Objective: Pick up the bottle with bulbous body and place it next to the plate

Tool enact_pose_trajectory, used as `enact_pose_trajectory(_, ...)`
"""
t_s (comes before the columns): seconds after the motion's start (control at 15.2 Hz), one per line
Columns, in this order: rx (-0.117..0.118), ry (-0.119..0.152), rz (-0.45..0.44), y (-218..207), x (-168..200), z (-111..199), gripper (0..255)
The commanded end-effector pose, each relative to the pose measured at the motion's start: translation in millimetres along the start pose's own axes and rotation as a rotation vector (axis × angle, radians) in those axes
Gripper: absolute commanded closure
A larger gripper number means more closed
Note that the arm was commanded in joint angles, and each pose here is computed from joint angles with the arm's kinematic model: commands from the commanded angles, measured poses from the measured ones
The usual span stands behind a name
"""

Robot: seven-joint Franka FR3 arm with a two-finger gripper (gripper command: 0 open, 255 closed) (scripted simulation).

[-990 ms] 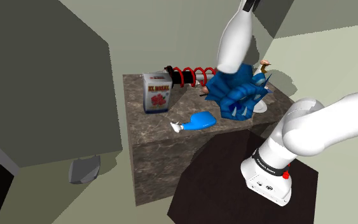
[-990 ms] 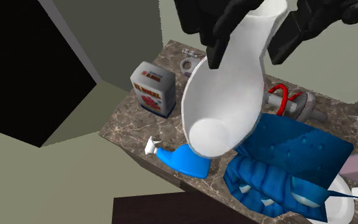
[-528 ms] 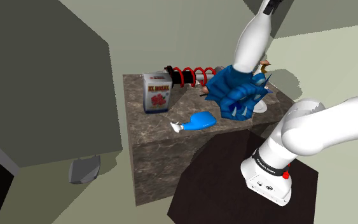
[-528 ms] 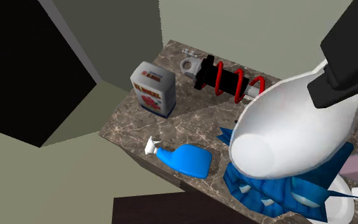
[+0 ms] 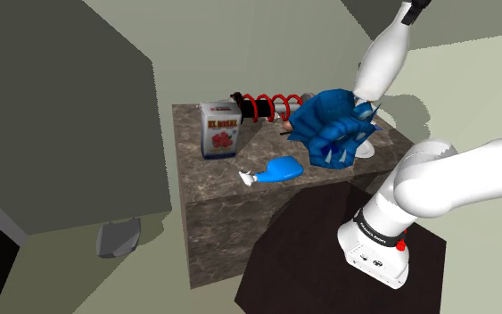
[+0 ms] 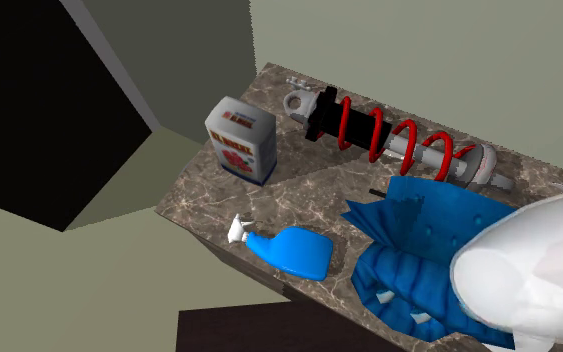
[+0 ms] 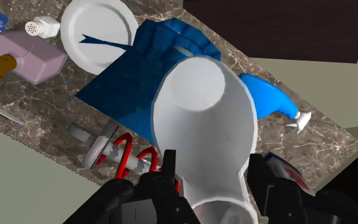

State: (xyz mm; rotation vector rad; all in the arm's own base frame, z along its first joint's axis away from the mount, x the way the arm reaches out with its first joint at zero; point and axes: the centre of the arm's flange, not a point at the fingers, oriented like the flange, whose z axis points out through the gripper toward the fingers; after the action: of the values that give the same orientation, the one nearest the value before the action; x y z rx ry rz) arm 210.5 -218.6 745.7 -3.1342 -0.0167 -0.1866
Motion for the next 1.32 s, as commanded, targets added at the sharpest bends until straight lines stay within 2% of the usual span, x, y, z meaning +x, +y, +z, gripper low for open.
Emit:
enact_pose_trajectory(0.0, -0.001, 0.000, -0.002, 20.9, -12.8, -2.0, 255)
enact_pose_trajectory(1.25, -0.001, 0.000, -0.002, 233.8, -144.3, -18.6, 255)
